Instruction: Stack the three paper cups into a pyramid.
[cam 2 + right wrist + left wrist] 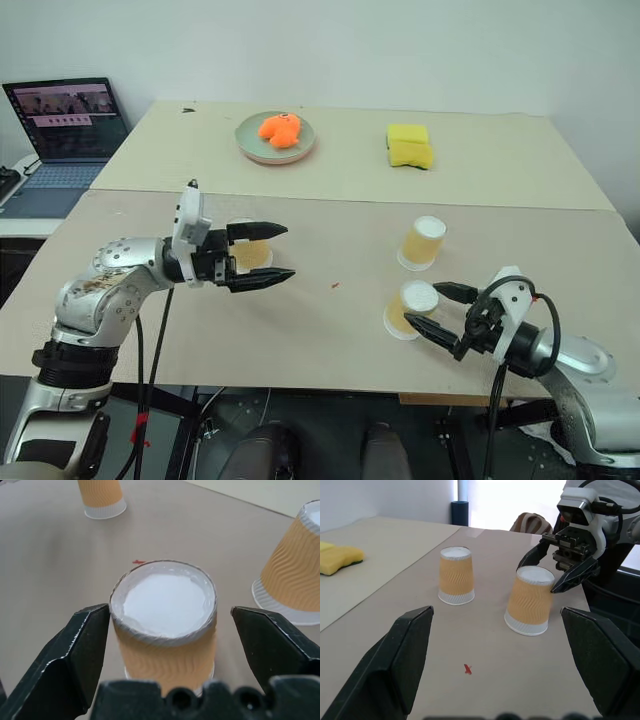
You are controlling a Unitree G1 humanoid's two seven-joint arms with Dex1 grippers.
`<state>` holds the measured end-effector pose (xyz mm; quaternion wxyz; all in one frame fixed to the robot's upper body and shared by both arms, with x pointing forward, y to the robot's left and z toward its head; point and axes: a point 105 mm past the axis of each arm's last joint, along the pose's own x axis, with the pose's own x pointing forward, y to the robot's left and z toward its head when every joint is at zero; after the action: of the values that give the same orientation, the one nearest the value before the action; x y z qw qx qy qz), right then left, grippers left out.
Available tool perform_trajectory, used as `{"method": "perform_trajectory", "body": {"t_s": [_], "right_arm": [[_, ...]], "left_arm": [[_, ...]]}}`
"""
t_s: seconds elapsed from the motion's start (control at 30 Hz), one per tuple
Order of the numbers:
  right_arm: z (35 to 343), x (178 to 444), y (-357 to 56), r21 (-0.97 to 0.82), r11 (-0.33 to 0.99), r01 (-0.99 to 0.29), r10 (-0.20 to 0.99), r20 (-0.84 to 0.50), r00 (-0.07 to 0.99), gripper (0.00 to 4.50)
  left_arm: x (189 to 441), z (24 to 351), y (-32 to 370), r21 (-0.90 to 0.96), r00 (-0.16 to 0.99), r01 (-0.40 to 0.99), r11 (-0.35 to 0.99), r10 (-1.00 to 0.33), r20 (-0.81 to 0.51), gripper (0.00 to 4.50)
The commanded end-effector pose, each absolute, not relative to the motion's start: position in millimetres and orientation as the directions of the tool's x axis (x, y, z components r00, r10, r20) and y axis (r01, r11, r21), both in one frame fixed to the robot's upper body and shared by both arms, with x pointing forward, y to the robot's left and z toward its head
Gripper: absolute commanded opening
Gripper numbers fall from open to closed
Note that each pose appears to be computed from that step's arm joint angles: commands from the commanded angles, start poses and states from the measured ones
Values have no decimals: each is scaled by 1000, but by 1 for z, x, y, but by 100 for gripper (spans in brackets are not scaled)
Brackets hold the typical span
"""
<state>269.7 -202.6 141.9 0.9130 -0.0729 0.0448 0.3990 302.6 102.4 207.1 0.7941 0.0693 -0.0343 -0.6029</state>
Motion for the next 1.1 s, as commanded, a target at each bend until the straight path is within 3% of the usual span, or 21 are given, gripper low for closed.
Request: {"method": "perform_trajectory", "body": {"t_s": [0.03, 0.07, 0.27, 0.6, 0.8, 1.07, 1.1], "right_arm": [[153, 275, -198, -145, 657, -740, 736, -91, 671, 310], [154, 276, -198, -147, 657, -739, 736, -89, 672, 279], [162, 288, -187, -145, 636, -758, 758, -66, 648, 277], [189, 339, -108, -212, 384, -899, 916, -38, 400, 277], [185, 366, -90, -229, 360, -904, 924, -46, 380, 277], [183, 381, -75, -220, 317, -922, 941, -45, 335, 277], [182, 382, -75, -205, 312, -928, 944, -47, 328, 326]], "left_arm": [[298, 221, 106, 180, 294, 939, 292, -956, 15, 450], [298, 221, 107, 179, 297, 939, 295, -955, 17, 450], [294, 225, 126, 145, 382, 912, 384, -923, 44, 450], [289, 218, 151, 133, 490, 862, 490, -871, 30, 450], [281, 218, 153, 126, 529, 839, 530, -848, 46, 450], [274, 218, 154, 129, 557, 819, 559, -829, 52, 450], [274, 218, 153, 130, 557, 819, 559, -829, 54, 450]]}}
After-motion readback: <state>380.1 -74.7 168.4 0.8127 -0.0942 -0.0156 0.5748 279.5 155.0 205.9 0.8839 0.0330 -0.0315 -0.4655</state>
